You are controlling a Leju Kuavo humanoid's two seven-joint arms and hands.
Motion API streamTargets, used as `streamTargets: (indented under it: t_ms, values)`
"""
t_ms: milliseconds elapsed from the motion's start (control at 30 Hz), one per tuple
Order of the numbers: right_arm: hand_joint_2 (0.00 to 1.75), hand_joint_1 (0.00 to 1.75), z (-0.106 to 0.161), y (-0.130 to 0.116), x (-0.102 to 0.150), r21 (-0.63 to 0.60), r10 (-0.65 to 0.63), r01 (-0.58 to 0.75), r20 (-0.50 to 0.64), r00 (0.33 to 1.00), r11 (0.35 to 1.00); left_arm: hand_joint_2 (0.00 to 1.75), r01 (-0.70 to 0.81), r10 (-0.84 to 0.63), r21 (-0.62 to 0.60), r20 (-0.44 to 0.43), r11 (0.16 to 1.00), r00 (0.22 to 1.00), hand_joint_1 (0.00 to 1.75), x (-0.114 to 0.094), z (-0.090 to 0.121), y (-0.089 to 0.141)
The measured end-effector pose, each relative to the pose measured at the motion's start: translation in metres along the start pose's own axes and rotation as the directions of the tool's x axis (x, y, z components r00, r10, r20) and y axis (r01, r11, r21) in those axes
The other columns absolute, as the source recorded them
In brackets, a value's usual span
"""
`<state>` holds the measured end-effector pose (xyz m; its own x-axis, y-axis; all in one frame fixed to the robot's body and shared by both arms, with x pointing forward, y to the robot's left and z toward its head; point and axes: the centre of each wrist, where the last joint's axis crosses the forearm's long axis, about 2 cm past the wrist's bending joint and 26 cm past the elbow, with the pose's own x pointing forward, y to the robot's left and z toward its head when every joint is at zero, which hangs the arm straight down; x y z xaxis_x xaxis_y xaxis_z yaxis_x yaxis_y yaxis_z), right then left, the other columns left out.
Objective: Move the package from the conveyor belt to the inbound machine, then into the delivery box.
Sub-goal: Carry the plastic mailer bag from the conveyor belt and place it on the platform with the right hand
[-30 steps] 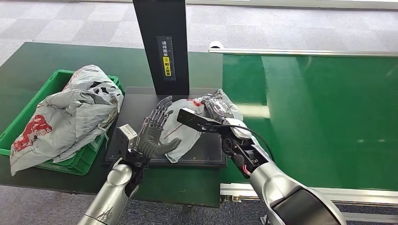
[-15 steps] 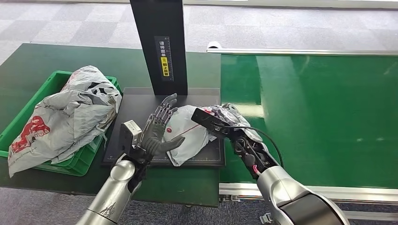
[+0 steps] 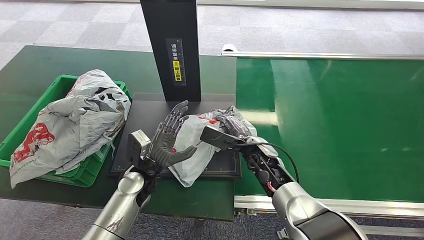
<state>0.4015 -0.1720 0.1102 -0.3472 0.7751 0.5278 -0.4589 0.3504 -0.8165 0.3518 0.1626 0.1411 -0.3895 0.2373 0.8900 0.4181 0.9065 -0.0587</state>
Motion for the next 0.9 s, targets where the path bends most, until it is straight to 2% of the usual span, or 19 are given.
streamTargets:
  t_ms: [67,200,300,400,533,633,733,800,900]
  values:
    - [1.75,0.00,-0.001,0.000,0.002,-0.013,0.035,-0.035,-0.014,0.999,0.999,1.75,0.001,-0.001,0.000,0.001,1.000,1.000,0.00,0.000,0.000,0.000]
    - [1.75,0.00,-0.002,0.000,0.004,-0.051,0.063,-0.065,-0.046,0.997,0.997,1.75,0.005,-0.005,-0.002,0.001,1.000,1.000,0.00,0.000,0.000,0.001]
    - [1.75,0.00,0.000,0.001,0.003,-0.105,0.029,-0.031,-0.019,0.999,0.994,1.75,0.010,-0.010,-0.002,0.001,1.000,1.000,0.00,0.000,0.000,0.001]
    - [1.75,0.00,0.003,0.005,-0.001,-0.157,-0.059,0.071,0.084,0.995,0.985,1.75,0.013,-0.013,-0.001,0.000,1.000,1.000,0.00,0.000,0.000,0.001]
    - [1.75,0.00,0.012,0.018,-0.009,-0.169,-0.218,0.256,0.216,0.952,0.952,1.75,0.015,-0.015,0.002,0.002,1.000,1.000,0.00,0.000,0.000,0.002]
    - [1.75,0.00,0.024,0.036,-0.018,-0.104,-0.396,0.441,0.294,0.870,0.892,1.75,0.015,-0.015,0.002,0.003,1.000,1.000,0.00,0.000,0.001,0.003]
    - [1.75,0.00,0.038,0.051,-0.025,-0.021,-0.583,0.634,0.367,0.724,0.773,1.75,0.016,-0.016,0.007,0.005,1.000,1.000,0.00,-0.001,0.002,0.005]
    - [1.75,0.00,0.048,0.056,-0.030,-0.007,-0.654,0.715,0.398,0.643,0.699,1.75,0.018,-0.018,0.017,0.004,1.000,1.000,0.00,-0.001,0.005,0.007]
    - [1.75,0.00,0.064,0.058,-0.038,-0.033,-0.689,0.770,0.423,0.588,0.637,1.75,0.019,-0.019,0.038,-0.010,0.999,1.000,0.00,-0.005,0.013,0.011]
